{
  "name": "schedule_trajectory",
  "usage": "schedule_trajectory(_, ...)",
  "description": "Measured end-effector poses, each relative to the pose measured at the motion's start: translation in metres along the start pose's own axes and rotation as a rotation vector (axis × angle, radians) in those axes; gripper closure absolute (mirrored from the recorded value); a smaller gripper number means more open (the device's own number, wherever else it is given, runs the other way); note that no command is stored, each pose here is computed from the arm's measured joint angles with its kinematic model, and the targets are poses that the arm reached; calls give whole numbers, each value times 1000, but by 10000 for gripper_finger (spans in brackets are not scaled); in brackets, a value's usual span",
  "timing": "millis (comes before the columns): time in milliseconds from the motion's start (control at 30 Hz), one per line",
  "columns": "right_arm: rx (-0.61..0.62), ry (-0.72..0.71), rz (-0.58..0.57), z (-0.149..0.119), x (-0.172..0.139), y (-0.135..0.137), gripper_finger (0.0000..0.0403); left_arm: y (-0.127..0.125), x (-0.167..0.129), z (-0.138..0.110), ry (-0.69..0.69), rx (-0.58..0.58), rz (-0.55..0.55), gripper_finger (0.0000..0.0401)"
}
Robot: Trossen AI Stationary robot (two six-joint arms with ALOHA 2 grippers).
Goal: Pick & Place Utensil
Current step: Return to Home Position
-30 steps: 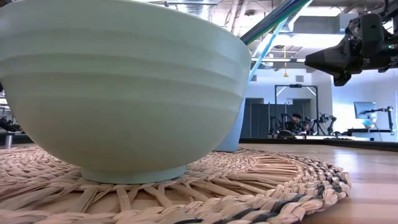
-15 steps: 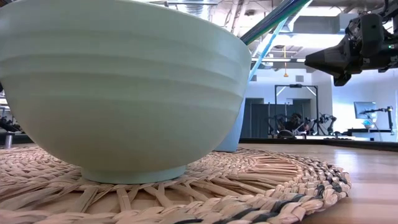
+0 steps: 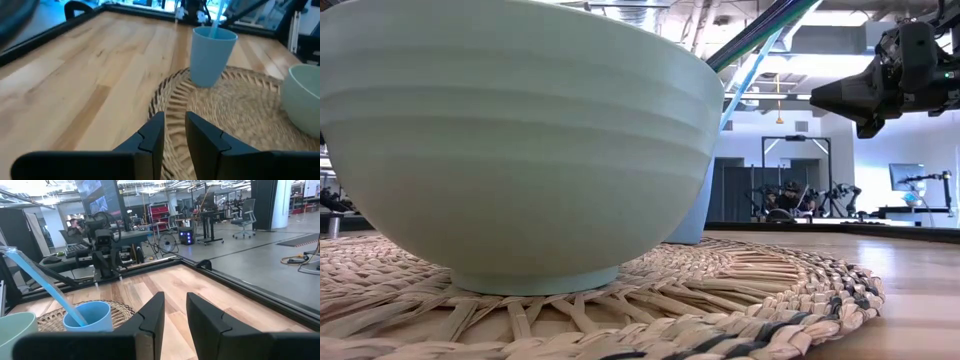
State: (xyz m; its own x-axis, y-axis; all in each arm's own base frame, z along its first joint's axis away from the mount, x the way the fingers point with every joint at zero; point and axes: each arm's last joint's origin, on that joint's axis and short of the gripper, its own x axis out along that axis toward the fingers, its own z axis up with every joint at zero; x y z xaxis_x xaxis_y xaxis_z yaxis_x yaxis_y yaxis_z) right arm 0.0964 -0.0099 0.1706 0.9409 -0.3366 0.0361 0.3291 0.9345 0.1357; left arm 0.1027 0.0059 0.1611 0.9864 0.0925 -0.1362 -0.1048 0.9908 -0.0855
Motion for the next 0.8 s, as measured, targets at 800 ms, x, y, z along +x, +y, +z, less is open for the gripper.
schedule_trajectory(800, 0, 0, 0, 0, 0, 0, 328, -4, -6, 6, -159, 71, -146, 323)
